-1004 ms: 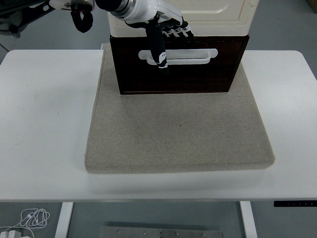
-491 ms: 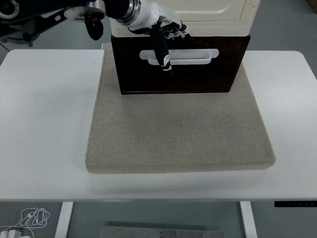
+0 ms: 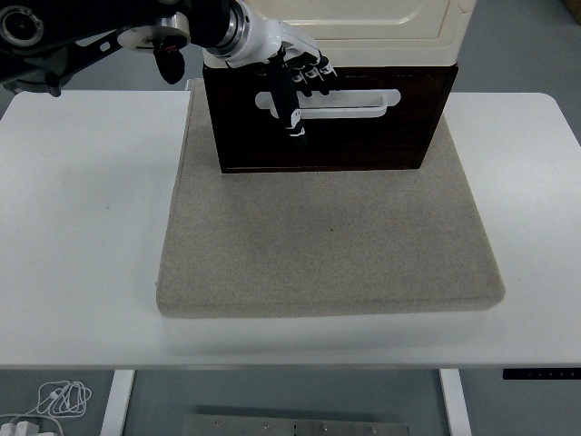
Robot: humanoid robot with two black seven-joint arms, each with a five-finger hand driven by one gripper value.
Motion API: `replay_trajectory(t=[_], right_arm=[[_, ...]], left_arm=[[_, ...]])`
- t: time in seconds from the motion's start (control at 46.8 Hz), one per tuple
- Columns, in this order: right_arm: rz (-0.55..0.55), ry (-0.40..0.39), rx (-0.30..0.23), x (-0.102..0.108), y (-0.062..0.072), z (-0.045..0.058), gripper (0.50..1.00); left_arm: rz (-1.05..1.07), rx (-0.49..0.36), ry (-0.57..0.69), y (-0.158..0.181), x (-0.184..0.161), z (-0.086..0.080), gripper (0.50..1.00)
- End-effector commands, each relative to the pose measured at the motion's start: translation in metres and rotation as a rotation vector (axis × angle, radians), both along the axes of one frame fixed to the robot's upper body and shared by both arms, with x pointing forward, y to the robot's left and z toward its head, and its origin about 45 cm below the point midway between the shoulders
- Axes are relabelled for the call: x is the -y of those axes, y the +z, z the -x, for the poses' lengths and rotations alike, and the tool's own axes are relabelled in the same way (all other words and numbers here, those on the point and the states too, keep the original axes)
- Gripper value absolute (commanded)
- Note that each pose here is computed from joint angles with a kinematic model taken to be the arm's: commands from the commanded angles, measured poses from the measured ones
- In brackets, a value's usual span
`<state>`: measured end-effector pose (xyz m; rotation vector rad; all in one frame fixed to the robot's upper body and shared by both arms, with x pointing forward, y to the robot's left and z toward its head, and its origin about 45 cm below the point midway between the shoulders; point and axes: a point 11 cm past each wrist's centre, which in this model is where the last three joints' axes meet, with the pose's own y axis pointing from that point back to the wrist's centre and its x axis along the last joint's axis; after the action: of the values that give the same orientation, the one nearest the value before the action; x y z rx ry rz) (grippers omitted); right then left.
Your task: Open the drawer under the combination cabinet
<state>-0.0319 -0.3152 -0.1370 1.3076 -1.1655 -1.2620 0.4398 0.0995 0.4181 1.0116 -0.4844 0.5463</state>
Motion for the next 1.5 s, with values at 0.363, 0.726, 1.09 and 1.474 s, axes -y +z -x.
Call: replay_trajectory(t=[0.363,0.726,1.09,1.474], right_arm=[[0.0,0.0,0.0,0.0,0.0,0.0,0.926],[0.0,0.0,0.0,0.0,0.0,0.0,0.926],[0.0,0.0,0.0,0.0,0.0,0.0,0.926],[0.0,0.0,0.0,0.0,0.0,0.0,0.926]], left_arm=[[0.002,-0.016,0.009,-0.011,0.007,-0.006,1.0],[0.001,-0.019,-0.005,-0.015,0.018,-0.004,1.0],[0.001,-0.019,0.003,-0.018,0.021,-0.007,1.0],[0.01,-0.008,0.018,-0.018,0.024,-0.01,1.0]])
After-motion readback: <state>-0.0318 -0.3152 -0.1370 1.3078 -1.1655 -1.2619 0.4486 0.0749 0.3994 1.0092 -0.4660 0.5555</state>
